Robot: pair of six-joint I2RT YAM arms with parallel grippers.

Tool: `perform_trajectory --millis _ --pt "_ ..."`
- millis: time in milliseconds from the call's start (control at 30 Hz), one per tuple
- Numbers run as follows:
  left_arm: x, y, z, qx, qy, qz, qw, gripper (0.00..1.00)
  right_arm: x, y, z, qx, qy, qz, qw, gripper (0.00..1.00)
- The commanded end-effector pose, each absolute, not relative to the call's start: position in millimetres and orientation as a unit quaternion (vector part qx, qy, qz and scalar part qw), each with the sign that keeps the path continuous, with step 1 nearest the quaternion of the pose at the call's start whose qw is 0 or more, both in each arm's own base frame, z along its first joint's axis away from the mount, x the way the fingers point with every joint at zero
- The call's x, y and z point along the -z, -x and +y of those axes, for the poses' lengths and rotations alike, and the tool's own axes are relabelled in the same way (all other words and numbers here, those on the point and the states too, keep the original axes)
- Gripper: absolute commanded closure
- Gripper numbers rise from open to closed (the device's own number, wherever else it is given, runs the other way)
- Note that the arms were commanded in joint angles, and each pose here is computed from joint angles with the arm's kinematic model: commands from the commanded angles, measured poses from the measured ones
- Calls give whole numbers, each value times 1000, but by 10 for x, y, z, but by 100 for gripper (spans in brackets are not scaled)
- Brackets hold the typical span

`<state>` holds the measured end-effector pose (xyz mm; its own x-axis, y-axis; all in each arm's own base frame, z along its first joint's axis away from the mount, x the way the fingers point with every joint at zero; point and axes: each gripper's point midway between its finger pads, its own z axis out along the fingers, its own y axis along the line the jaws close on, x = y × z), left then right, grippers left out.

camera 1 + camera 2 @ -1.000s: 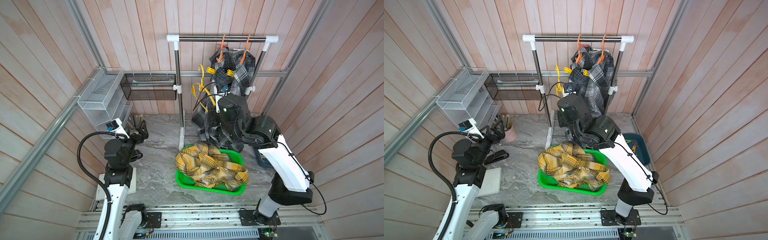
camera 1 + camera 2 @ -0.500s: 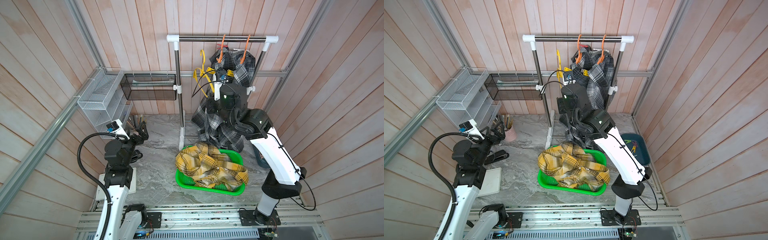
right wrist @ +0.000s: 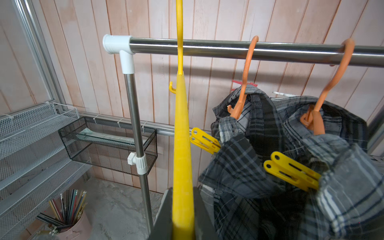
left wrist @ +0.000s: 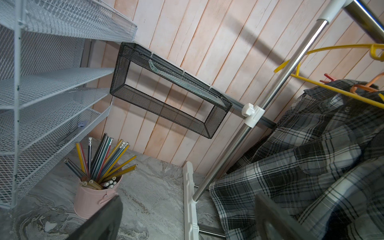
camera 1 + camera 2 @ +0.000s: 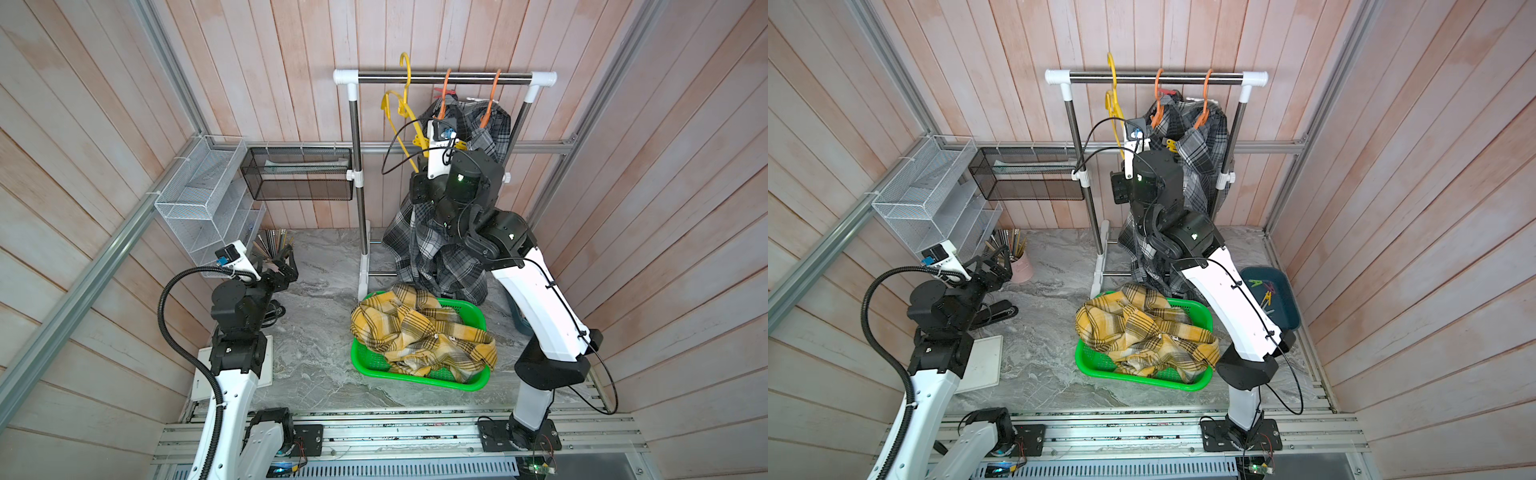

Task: Remove the clothespins securing long-sleeve shirts to the hanger
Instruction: Place the hanger on the clothesline.

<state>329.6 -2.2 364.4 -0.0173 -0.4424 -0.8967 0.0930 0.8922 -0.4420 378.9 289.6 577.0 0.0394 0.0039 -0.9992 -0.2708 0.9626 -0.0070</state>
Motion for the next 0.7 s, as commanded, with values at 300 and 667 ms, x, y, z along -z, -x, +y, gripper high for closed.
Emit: perform_trajectory --millis 300,667 --pt "-3435 -3285 -110 223 127 703 663 0 -5684 -4250 2894 -130 94 680 716 100" --pt "-3238 -3250 -293 273 115 723 624 0 -5342 -4475 3108 -155 107 703 686 100"
